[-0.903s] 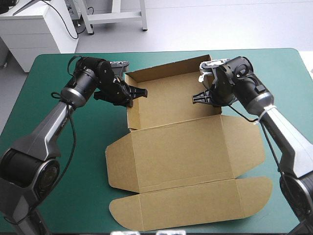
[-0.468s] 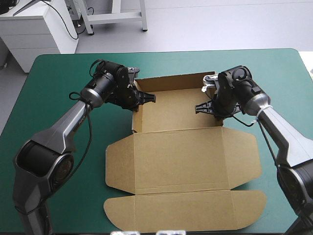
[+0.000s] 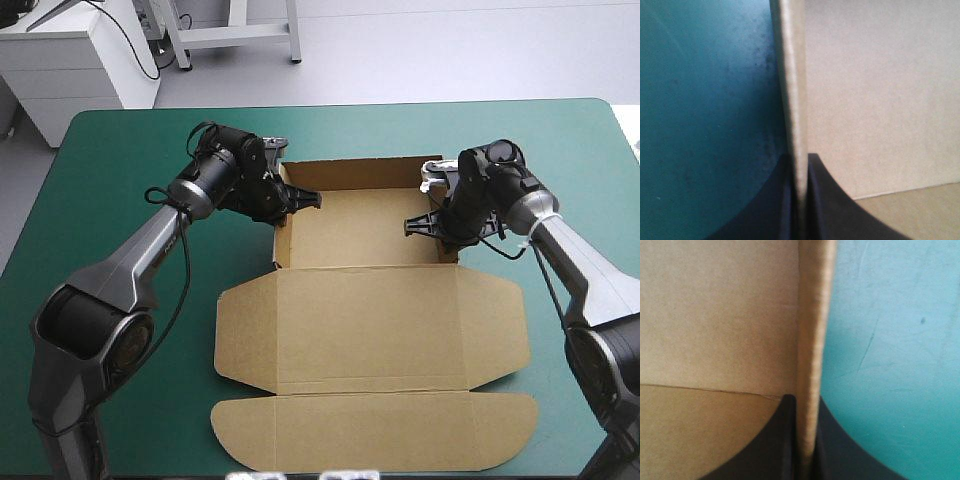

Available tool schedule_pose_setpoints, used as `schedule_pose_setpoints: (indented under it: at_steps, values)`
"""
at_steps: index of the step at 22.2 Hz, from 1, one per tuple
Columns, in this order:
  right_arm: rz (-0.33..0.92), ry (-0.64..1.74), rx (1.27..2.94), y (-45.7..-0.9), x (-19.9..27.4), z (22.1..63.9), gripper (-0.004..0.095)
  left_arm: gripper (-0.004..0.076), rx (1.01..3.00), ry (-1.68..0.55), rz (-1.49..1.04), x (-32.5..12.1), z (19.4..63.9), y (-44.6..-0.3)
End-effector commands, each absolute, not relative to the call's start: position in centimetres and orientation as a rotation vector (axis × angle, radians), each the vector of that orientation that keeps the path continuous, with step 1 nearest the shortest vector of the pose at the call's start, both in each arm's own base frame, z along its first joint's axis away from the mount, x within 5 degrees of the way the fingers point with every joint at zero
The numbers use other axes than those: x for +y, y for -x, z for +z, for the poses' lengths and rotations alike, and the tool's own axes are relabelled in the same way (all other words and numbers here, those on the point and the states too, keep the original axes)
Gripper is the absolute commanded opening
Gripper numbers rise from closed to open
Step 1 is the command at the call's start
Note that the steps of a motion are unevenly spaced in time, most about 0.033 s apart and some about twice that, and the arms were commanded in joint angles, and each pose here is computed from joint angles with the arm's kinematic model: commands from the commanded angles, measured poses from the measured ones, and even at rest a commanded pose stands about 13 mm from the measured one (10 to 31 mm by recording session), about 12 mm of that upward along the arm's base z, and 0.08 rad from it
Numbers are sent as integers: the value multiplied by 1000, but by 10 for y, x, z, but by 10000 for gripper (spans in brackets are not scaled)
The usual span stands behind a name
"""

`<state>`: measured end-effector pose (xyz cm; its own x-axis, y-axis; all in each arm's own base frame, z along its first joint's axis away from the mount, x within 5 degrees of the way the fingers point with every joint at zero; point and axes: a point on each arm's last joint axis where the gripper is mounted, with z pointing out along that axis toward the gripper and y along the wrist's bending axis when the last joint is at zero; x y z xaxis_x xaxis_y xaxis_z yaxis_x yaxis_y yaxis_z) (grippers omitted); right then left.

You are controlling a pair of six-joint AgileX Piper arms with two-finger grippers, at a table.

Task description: Fold the box

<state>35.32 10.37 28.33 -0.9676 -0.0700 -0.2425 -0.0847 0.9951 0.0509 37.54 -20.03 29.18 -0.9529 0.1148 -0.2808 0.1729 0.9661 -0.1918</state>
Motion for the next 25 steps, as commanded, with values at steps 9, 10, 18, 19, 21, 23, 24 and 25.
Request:
schedule_pose_setpoints:
  at_steps: [9,10,18,19,21,23,24,25]
  values:
    - [225,113,2867,-351,111,296,465,369,2875,-371,-333,-203,311,-357]
    - [223,129,2863,-351,111,297,597,431,2875,-371,-333,-203,311,-357]
    - [157,113,2668,-366,107,346,693,429,2693,-375,-209,-196,353,-369]
    - [155,113,2644,-367,107,354,693,429,2638,-369,-183,-193,367,-370]
    - [162,97,2609,-368,103,372,693,428,2541,-356,-161,-189,392,-372]
    - [143,80,2635,-364,96,383,693,413,2470,-344,-171,-186,414,-368]
    - [146,56,2629,-363,89,387,693,358,2447,-341,-196,-185,423,-364]
    - [152,45,2623,-362,86,389,693,307,2433,-339,-222,-184,430,-359]
